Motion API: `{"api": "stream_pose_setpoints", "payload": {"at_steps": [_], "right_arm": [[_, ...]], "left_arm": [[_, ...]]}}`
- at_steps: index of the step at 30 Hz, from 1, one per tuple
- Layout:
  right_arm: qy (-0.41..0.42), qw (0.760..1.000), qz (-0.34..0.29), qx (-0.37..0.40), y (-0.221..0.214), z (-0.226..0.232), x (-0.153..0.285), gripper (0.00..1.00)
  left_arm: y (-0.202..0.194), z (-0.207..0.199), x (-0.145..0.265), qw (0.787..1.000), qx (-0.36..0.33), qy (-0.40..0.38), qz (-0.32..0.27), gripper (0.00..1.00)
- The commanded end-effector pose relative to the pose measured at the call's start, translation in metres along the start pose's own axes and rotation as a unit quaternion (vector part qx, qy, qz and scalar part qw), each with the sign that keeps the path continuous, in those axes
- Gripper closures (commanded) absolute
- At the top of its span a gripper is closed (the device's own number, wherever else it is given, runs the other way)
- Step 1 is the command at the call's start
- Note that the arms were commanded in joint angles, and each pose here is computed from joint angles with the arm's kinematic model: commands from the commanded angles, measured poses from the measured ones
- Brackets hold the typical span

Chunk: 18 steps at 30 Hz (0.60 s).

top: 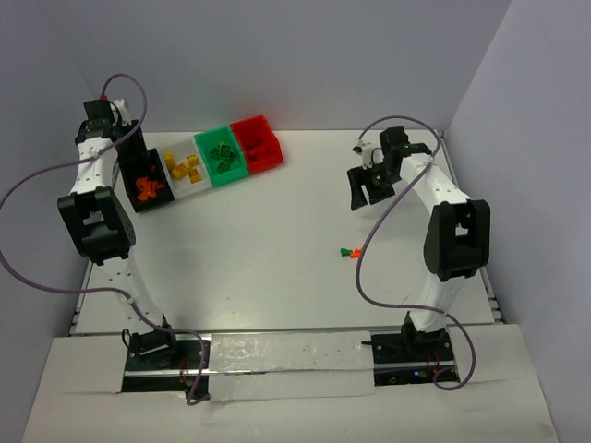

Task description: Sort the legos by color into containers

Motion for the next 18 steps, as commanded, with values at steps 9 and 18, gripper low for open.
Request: {"api": "stream_pose_setpoints", "payload": {"at_steps": [9,18], "right_arm": [[0.0,0.99,0.087,0.114,-0.05,0.005,0.001,0.49],[0.069,0.973,0.107,0.195,-0.074,0.037,0.001,0.57]], "left_arm": [[0.015,-0.093,0.074,0.98,-0.12,-0.15,-0.046,0.43],[-0.012,-0.147,0.09,0.96,-0.14,-0.241,-0.012,0.43]]}}
Point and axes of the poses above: each gripper's point midway between its finger pads, its own x axis back along the fingers, its own z axis along the line the jaws close on, y = z × x, the point moved 4 cm from there along x, back along the fingers
